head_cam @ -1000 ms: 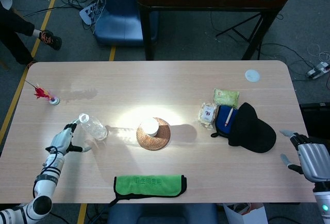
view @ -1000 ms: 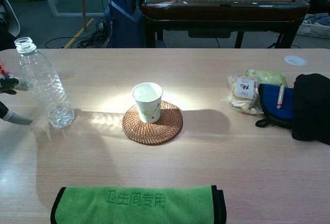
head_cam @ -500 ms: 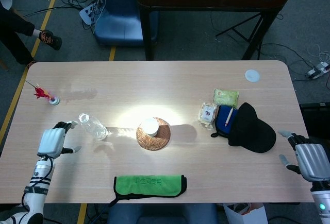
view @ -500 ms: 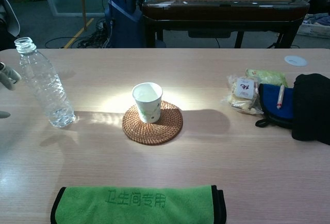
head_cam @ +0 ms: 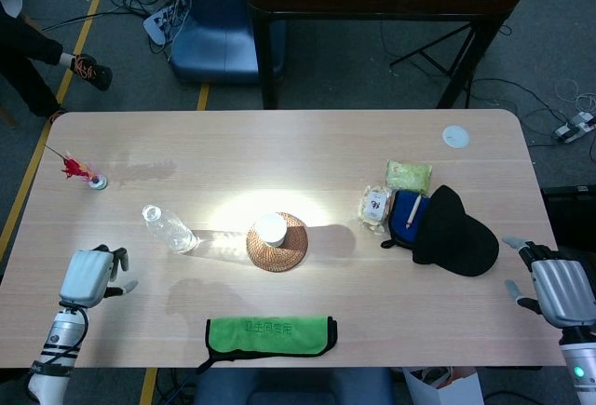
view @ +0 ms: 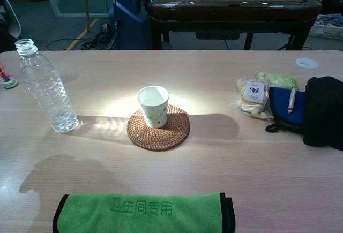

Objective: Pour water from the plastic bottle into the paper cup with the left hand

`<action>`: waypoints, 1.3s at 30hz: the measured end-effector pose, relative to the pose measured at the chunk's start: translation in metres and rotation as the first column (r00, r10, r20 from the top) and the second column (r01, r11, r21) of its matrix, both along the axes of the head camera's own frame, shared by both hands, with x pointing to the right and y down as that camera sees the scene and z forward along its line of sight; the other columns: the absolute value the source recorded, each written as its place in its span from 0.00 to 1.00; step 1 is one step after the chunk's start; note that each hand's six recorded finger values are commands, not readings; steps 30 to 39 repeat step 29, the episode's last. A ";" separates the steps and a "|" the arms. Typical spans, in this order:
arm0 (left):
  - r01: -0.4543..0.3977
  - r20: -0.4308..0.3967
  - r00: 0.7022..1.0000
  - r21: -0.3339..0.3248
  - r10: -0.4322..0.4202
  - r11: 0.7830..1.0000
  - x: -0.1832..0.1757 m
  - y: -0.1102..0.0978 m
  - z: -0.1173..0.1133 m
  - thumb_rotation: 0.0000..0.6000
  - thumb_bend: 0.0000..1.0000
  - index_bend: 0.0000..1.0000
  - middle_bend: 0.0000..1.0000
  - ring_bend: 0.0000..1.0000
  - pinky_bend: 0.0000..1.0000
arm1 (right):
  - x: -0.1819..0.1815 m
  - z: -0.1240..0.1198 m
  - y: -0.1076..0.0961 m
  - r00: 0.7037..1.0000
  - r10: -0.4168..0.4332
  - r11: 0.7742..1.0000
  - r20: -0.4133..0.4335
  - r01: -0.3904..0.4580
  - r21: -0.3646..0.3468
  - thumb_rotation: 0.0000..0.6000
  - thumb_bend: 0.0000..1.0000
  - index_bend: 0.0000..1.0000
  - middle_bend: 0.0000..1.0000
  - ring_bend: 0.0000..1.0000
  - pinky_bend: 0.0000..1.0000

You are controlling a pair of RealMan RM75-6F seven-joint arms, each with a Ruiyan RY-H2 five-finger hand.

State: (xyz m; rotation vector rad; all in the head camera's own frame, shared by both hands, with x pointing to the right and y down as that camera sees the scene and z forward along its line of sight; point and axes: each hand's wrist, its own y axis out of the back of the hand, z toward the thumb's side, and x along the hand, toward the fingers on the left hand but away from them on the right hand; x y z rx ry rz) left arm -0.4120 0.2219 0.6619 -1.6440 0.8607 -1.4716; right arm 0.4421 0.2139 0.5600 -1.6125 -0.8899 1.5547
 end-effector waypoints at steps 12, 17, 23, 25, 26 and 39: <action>-0.122 0.082 0.989 -0.017 0.123 0.992 0.009 0.036 -0.027 1.00 0.05 0.66 0.79 0.55 0.75 | 0.007 -0.004 0.000 0.990 -0.011 1.000 -0.138 0.014 0.022 1.00 0.30 0.29 0.29 0.33 0.47; -0.136 0.122 0.983 -0.012 0.137 0.991 0.004 0.042 -0.033 1.00 0.05 0.66 0.79 0.55 0.75 | 0.012 -0.002 0.001 0.985 0.008 1.000 -0.174 -0.008 0.003 1.00 0.30 0.29 0.29 0.33 0.47; -0.141 0.130 0.981 -0.019 0.142 0.990 0.003 0.042 -0.034 1.00 0.05 0.65 0.78 0.55 0.75 | 0.012 0.003 0.003 0.985 0.009 0.999 -0.170 -0.015 -0.029 1.00 0.30 0.29 0.29 0.33 0.47; -0.140 0.128 0.981 -0.028 0.142 0.990 0.003 0.043 -0.032 1.00 0.05 0.65 0.78 0.55 0.75 | 0.013 0.004 0.003 0.986 0.013 0.999 -0.164 -0.019 -0.034 1.00 0.30 0.29 0.29 0.33 0.47; -0.140 0.128 0.981 -0.034 0.143 0.990 0.002 0.043 -0.031 1.00 0.05 0.65 0.78 0.55 0.75 | 0.013 0.004 0.002 0.987 0.015 0.999 -0.163 -0.021 -0.037 1.00 0.30 0.29 0.29 0.33 0.47; -0.137 0.129 0.982 -0.034 0.140 0.990 0.001 0.042 -0.030 1.00 0.05 0.65 0.78 0.55 0.75 | 0.015 0.006 0.002 0.986 0.019 0.999 -0.163 -0.027 -0.046 1.00 0.30 0.29 0.29 0.33 0.47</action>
